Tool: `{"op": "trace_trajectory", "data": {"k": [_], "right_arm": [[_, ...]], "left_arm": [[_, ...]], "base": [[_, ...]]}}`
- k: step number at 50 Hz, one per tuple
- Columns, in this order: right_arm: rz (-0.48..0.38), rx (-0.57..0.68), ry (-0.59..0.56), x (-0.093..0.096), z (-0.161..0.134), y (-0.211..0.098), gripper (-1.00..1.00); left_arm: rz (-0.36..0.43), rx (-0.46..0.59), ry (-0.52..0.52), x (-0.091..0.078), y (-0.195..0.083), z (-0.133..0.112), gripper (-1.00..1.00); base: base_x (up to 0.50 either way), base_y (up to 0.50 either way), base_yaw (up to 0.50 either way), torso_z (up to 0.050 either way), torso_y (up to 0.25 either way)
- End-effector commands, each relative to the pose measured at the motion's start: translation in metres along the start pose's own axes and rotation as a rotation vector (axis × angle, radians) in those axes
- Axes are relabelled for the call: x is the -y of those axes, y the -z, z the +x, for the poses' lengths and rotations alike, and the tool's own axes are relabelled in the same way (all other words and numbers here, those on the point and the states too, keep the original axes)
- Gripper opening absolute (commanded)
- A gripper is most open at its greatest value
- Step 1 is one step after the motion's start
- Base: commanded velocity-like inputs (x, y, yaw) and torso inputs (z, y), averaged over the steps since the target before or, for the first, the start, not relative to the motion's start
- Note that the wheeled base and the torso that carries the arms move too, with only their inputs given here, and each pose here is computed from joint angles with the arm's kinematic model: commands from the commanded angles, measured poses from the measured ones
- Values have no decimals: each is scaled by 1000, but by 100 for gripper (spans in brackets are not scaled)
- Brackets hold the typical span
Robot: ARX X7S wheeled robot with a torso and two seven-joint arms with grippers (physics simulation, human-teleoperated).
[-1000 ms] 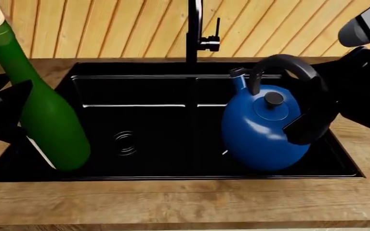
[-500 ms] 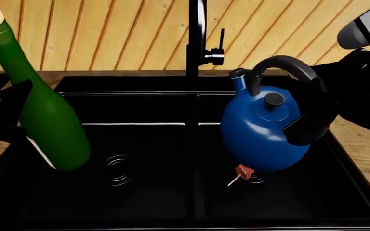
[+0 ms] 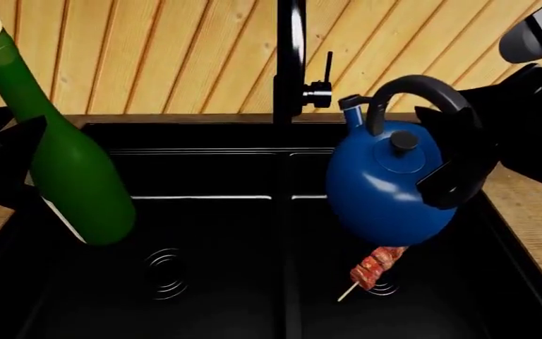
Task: Pick the kettle non electric and bottle and place them in the sink. Then turn on the water.
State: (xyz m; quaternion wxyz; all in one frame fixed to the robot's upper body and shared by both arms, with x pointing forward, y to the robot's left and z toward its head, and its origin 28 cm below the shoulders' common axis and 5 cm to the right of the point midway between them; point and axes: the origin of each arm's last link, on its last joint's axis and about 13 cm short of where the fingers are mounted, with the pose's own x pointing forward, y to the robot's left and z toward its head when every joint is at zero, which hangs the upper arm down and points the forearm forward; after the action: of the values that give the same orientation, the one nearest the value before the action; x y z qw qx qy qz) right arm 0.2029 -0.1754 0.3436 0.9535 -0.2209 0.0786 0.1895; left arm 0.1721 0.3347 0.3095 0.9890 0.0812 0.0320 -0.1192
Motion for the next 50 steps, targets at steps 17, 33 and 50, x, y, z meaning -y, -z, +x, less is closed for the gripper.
{"op": "trace_trajectory", "data": {"k": [17, 33, 50], "right_arm": [[1, 20, 87, 11, 15, 0, -100], [21, -19, 86, 17, 44, 2, -100], [15, -50, 66, 16, 44, 7, -100]], "left_arm": [[43, 114, -28, -5, -16, 14, -100], [37, 94, -47, -7, -10, 36, -100], [57, 67, -96, -12, -9, 56, -100]], "base": [[0, 0, 0, 1, 1], [0, 0, 0, 1, 2], [0, 0, 0, 1, 2]]}}
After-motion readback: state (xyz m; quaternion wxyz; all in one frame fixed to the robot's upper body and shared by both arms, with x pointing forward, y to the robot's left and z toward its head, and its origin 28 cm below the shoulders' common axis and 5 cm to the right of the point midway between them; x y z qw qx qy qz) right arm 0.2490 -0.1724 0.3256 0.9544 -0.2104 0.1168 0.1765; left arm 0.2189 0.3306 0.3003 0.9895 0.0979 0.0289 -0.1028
